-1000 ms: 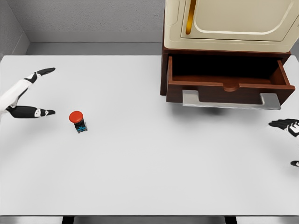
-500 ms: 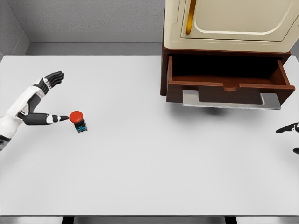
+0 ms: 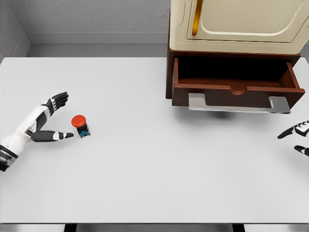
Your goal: Put the switch into the drawer with left arm, and close the drawer with right arm
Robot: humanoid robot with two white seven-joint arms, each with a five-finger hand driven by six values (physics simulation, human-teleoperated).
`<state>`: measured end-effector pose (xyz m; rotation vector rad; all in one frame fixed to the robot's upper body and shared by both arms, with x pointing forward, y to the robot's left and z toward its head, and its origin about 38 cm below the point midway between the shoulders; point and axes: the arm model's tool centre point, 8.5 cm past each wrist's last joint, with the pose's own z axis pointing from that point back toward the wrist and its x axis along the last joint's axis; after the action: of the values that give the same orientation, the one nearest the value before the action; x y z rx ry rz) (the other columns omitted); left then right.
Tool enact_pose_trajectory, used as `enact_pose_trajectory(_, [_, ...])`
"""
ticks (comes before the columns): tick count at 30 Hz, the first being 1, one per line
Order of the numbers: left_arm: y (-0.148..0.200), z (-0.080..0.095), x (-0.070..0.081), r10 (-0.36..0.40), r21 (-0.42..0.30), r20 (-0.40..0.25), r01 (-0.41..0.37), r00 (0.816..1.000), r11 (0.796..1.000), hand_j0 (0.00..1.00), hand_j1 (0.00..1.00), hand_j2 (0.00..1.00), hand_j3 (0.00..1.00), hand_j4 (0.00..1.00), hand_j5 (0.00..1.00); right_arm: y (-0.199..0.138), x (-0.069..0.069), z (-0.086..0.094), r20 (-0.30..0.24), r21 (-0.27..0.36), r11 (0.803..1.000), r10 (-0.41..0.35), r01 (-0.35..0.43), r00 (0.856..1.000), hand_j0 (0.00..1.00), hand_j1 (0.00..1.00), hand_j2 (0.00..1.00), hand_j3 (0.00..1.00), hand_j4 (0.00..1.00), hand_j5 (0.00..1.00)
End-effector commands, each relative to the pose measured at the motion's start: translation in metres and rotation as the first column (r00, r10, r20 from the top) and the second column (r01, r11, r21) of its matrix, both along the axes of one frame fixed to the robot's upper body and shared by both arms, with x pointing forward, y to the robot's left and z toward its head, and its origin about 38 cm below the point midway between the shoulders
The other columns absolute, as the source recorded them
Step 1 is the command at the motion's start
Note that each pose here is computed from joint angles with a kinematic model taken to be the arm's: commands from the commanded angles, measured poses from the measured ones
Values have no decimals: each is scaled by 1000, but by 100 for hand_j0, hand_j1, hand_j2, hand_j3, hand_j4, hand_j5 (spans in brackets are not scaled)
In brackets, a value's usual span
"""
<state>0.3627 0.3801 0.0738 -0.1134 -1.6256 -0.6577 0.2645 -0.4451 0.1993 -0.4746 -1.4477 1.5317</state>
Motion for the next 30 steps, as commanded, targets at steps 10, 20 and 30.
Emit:
enact_pose_trajectory(10, [-27,-15,0,-37,32,12,36,999,999,100,100,100,100,100,100,10,10,2,5,6,999,37,-37,999,44,44,44,44,44,44])
enact_pose_trajectory(20, [-29,-12,0,-49,28,12,48,999,998,90,90,90,90,90,90,5,17,27,36,10,998,61,-62,997,51,51,51,51,51,51])
enact_pose_trajectory(30, [-33,-16,-8,-63,21,6,63,998,998,78,78,78,78,78,78,7,14,18,1,8,998,70,-70,998,52,52,52,52,52,52])
